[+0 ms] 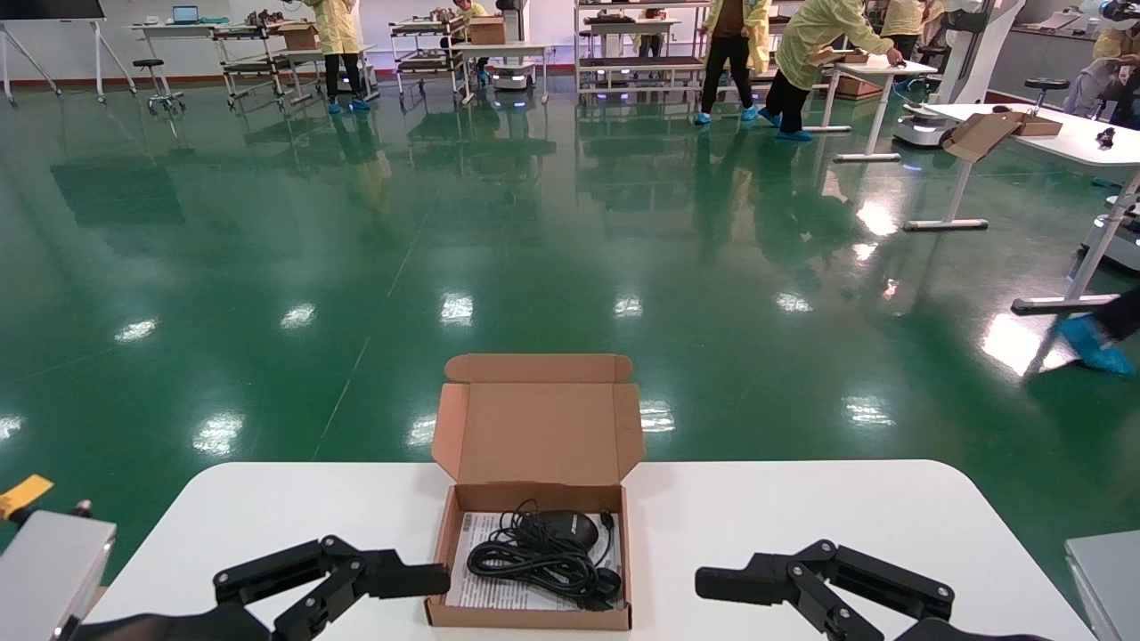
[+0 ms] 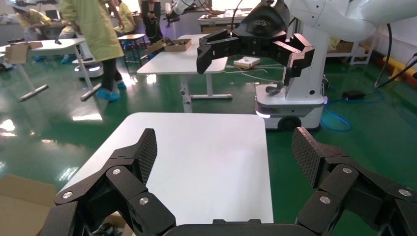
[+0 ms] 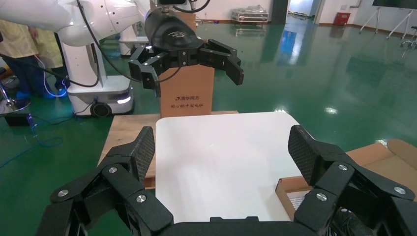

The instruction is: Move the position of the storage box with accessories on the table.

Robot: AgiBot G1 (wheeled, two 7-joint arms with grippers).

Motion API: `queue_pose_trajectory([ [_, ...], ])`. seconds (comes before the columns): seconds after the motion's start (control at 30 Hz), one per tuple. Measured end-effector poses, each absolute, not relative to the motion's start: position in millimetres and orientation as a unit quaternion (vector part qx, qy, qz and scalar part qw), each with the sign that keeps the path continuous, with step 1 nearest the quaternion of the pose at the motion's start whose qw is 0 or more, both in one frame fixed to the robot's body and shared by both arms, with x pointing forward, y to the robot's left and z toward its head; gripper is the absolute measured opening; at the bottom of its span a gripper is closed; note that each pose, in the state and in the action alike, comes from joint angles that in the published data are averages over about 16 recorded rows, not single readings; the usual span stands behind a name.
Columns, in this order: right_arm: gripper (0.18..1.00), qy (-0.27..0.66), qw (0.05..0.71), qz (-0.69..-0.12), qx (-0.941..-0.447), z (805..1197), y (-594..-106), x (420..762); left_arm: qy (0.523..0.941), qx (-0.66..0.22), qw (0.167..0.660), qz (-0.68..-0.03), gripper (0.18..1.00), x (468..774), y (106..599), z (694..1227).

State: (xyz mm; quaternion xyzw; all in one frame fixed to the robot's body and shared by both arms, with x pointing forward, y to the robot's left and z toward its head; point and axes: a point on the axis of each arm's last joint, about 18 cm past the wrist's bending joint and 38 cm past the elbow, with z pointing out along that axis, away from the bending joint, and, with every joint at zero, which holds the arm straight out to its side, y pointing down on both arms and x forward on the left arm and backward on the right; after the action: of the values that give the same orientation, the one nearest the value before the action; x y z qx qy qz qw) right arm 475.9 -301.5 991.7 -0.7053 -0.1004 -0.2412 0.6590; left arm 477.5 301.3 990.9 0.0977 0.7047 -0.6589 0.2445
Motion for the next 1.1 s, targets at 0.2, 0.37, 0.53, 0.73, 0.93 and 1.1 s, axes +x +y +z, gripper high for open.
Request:
queue_pose_trajectory([
  [0.2, 0.999, -0.096, 0.662, -0.228, -0.707, 989.6, -298.4, 478.7, 0.705, 0.098, 0.244, -0.659, 1.0, 477.5, 301.3, 990.9],
  [0.37, 0.999, -0.09, 0.656, -0.216, -0.718, 988.7, -294.4, 483.7, 0.705, 0.098, 0.244, -0.659, 1.0, 477.5, 301.3, 990.9],
  [0.53, 0.999, -0.074, 0.642, -0.201, -0.736, 993.1, -287.5, 496.2, 0.705, 0.098, 0.244, -0.659, 1.0, 477.6, 301.3, 990.9],
  [0.73, 0.999, -0.029, 0.613, -0.188, -0.767, 1010.4, -277.3, 527.1, 0.705, 0.098, 0.244, -0.659, 1.0, 477.6, 301.3, 990.9],
  [0.93, 0.999, 0.041, 0.58, -0.177, -0.794, 1034.9, -260.6, 572.4, 0.705, 0.098, 0.244, -0.659, 1.0, 477.6, 301.3, 990.9],
  [1.1, 0.999, 0.114, 0.551, -0.182, -0.807, 1046.6, -245.3, 617.6, 0.705, 0.098, 0.244, -0.659, 1.0, 477.6, 301.3, 990.9],
])
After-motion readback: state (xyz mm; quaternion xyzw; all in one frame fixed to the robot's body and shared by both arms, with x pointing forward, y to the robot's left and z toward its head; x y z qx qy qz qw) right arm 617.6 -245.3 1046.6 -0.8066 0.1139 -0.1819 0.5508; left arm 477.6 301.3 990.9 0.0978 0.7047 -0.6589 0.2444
